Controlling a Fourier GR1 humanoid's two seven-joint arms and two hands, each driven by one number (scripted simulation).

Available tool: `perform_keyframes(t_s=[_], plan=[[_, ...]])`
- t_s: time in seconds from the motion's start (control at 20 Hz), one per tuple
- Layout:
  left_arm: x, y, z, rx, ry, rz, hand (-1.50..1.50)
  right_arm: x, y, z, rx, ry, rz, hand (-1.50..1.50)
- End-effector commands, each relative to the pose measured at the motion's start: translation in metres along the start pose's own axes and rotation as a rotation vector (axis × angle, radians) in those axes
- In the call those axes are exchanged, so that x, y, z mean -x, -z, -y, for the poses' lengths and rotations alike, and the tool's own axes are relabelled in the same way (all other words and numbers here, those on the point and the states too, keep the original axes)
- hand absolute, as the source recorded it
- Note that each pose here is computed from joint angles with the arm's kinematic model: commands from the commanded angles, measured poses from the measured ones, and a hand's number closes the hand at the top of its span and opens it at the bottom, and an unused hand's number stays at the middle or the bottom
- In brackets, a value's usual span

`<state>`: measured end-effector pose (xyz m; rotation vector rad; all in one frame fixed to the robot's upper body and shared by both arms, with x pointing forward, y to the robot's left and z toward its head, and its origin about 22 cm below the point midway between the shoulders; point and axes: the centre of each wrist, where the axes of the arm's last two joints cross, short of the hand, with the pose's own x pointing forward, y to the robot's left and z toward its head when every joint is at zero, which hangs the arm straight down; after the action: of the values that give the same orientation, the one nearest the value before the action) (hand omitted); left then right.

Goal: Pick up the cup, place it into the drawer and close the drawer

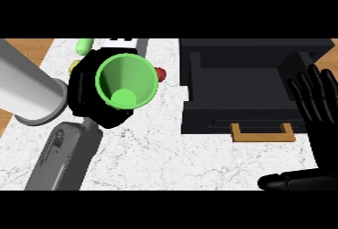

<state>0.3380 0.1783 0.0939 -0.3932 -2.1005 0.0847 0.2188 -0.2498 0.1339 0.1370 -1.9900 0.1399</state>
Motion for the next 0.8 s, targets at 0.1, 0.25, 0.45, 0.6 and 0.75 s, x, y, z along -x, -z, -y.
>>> perform_keyframes(t_s=[0.1, 0.25, 0.45, 0.6, 0.75], plan=[[-0.007, 0.022, 0.035, 0.016, 0.027, 0.010, 1.50, -0.001, -0.011, -0.001, 0.008, -0.002, 0.002, -1.50], [-0.019, 0.065, 0.059, 0.032, 0.076, 0.011, 1.50, -0.013, 0.018, 0.003, 0.009, 0.002, -0.001, -1.50], [-0.024, 0.073, 0.075, 0.051, 0.080, -0.022, 1.50, 0.000, -0.005, -0.006, 0.005, 0.001, -0.019, -1.50], [-0.010, 0.088, 0.094, 0.075, 0.100, -0.046, 1.50, -0.011, 0.017, -0.003, 0.015, -0.001, 0.004, -1.50], [-0.008, 0.106, 0.113, 0.060, 0.132, -0.055, 1.50, -0.006, 0.001, 0.003, 0.001, -0.002, -0.018, -1.50]])
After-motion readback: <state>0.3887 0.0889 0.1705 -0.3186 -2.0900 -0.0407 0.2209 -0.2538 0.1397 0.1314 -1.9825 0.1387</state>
